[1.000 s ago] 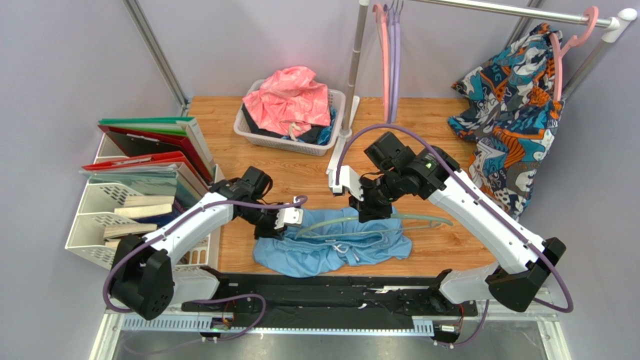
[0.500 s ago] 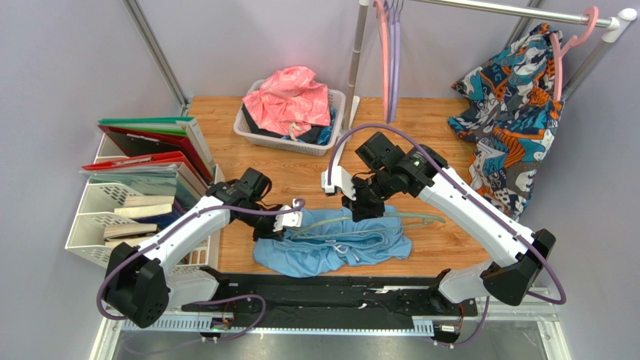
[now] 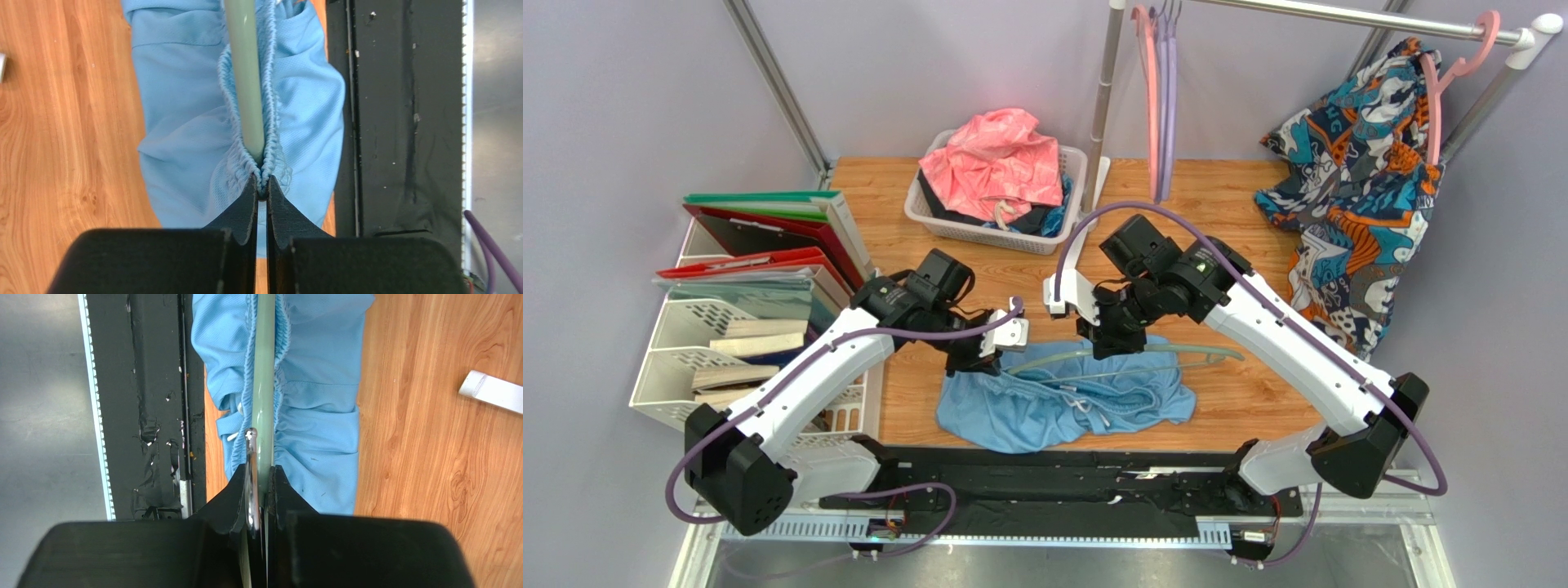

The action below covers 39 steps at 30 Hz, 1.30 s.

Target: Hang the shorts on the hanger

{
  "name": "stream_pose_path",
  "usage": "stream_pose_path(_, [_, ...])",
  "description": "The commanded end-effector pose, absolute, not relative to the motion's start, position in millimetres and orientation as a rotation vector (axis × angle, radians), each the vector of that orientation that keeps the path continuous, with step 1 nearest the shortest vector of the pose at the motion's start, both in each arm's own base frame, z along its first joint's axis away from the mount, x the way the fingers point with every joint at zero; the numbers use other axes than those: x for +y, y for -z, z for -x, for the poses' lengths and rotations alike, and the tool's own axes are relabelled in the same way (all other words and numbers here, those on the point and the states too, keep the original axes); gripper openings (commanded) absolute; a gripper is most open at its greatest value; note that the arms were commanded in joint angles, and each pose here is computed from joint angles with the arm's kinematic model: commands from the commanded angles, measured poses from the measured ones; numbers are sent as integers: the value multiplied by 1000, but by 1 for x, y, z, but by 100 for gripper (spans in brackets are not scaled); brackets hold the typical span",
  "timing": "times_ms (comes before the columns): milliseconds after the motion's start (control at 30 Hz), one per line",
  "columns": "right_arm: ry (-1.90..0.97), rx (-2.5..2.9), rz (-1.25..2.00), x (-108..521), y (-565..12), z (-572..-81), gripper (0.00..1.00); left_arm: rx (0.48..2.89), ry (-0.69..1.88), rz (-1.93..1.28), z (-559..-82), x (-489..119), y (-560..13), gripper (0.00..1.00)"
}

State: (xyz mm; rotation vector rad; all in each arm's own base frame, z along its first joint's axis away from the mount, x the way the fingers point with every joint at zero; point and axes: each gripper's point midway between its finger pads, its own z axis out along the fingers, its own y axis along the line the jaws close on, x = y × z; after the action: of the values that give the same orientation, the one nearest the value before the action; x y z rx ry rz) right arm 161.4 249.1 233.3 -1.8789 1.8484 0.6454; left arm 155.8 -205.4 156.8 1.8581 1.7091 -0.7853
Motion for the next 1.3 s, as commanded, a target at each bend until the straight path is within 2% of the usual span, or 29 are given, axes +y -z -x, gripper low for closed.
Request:
stream_pose_path(0, [-635,1753,1768,262,-257,-171,0,1703,848,-1804,-150,-218,-184,0])
stream_pose_path(567, [-783,1588,1740,284,-230,-161,0,1708,907,-1738,-156,-248,-201,1])
stream_pose_path(600, [-769,1600,1734,284,-228,-163,0,1731,907,-1757,-152,-243,-197,18])
stream_pose_path(633, [-769,1608,1718,283,-229,-167,0,1746,899,-1772,-151,-239,-194,28])
stream_pose_path(667, [-766,1618,1708,282,-228,-169,0,1756,903,-1784,-148,-234,-192,43])
stream_pose_path(733, [-765,1622,1687,280,-231,-174,0,1769,934,-1788,-140,-220,-187,54])
stream_pose_path(767, [-760,1615,1683,279,-232,-175,0,1753,941,-1768,-143,-215,-187,85])
stream_pose_path(833, [-760,1604,1681,278,-233,-175,0,1749,888,-1751,-145,-206,-177,92])
stream_pose_path(967, [-782,1565,1691,279,-238,-171,0,1672,759,-1700,-166,-208,-174,96])
stream_pose_path(1067, [-788,1539,1703,280,-239,-169,0,1637,749,-1671,-175,-215,-174,95])
stream_pose_path(1267, [-798,1482,1708,280,-244,-165,0,1578,766,-1624,-195,-241,-174,82])
